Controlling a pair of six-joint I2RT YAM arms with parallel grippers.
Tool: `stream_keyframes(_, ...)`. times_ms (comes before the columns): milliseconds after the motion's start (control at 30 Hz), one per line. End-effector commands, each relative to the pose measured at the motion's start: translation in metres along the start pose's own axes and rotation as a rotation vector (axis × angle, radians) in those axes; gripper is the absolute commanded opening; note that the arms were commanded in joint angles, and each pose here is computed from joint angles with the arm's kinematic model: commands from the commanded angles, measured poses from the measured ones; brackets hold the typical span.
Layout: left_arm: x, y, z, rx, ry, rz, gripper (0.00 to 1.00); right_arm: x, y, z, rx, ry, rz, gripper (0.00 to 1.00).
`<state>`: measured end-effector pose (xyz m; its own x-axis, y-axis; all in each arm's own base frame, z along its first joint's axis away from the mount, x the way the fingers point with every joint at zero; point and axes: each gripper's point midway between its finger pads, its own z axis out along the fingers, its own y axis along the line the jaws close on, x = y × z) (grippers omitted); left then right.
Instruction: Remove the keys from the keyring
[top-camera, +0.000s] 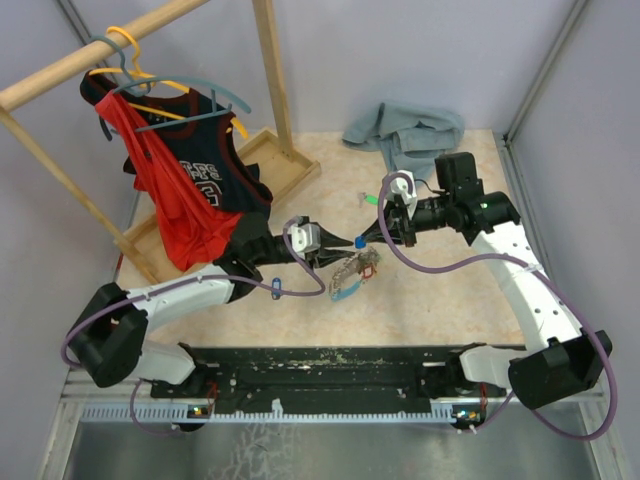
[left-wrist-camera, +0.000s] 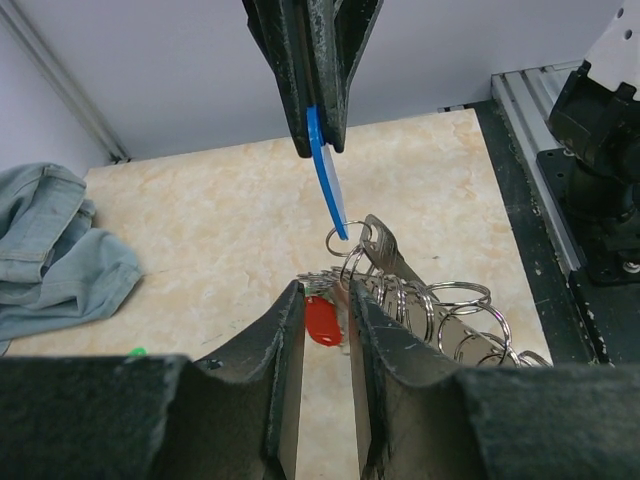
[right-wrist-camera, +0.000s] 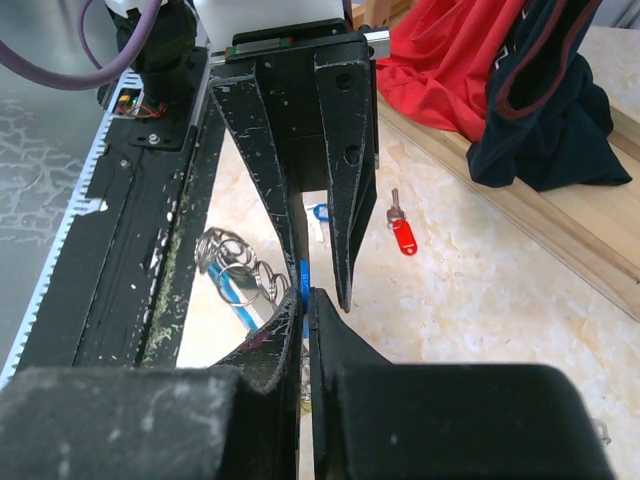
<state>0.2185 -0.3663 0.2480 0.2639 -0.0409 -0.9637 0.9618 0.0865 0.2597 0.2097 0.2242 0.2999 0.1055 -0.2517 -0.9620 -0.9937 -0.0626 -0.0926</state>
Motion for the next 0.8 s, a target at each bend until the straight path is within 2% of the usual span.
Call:
stream_keyframes(0, -0.009, -0.003, 0.006, 0.052, -0.016, 0.027, 0.3, -0.019, 0.004, -0.002, -0.022, -0.056, -0.062, 0.0)
stream_keyframes(500, -0.01, -0.014, 0.007, 0.103, -0.037, -0.043, 0.3, -0.018, 0.004, -0.002, -0.023, -0.057, -0.058, 0.0)
stream_keyframes(767, -0.009, -0.012, 0.012, 0.09, -0.03, -0.065, 0.22, -0.017, 0.006, 0.001, -0.035, -0.06, -0.056, 0.0)
